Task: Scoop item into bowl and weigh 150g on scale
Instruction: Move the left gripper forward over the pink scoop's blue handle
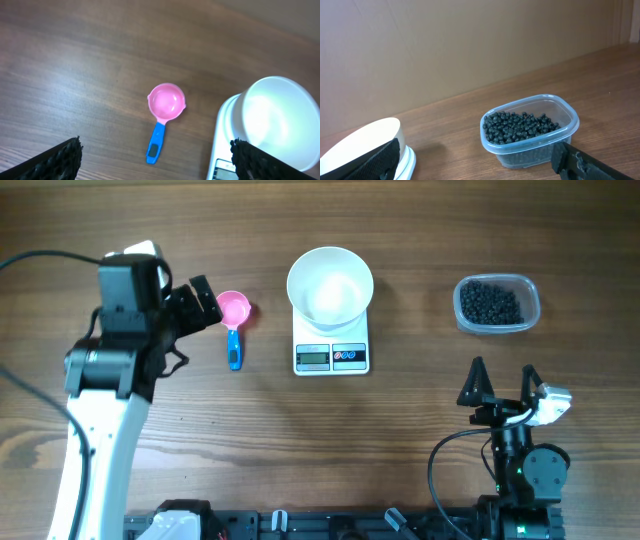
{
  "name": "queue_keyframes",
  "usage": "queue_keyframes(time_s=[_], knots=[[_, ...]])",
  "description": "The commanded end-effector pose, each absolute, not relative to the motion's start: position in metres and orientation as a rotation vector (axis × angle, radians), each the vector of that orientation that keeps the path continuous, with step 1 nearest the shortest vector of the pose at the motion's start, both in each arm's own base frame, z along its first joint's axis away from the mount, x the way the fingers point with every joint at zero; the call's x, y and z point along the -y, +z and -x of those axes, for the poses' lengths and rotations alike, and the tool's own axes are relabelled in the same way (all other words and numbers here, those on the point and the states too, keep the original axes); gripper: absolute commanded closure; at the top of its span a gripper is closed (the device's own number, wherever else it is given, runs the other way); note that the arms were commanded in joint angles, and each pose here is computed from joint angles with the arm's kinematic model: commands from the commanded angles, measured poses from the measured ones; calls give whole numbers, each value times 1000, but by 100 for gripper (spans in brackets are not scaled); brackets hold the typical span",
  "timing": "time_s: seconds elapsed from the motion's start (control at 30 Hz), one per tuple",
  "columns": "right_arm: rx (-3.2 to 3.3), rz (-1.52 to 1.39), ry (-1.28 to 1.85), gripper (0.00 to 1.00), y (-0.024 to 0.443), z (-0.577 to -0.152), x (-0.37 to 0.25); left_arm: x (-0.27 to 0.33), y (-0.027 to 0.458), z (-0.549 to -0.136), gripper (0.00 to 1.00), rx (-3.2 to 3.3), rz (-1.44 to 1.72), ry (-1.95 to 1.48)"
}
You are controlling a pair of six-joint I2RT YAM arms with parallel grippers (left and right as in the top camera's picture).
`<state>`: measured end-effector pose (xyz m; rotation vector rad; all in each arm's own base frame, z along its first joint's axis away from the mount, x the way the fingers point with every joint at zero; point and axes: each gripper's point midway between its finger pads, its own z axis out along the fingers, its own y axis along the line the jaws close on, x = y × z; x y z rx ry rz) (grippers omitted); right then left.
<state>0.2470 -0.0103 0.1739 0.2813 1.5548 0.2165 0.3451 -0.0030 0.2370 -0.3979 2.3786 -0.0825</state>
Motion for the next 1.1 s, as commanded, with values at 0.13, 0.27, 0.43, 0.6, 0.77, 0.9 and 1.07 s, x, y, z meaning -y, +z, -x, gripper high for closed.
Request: queue_keyframes(time_s=[0.13,0.27,0.43,0.6,0.77,0.9,1.07], knots=[[-1542,-284,220,0,177,-247,10,4,185,-363,0,-2540,397,-34],[-1542,-284,220,0,177,-247,10,4,157,-363,0,-2632,406,-9],[-1542,-284,220,0,177,-247,10,4,123,-360,0,-2747,416,23],[-1542,-284,220,0,177,-247,10,18,100,-360,0,-2825,405,-76],[-1542,-283,220,0,177,-247,10,37,64,-355,4,-2918,375,-150],[-1542,-283,220,0,177,-247,10,43,41,-359,8,-2939,347,-145],[-1542,-283,220,0,177,-247,10,45,26,-366,20,-2939,341,-142]])
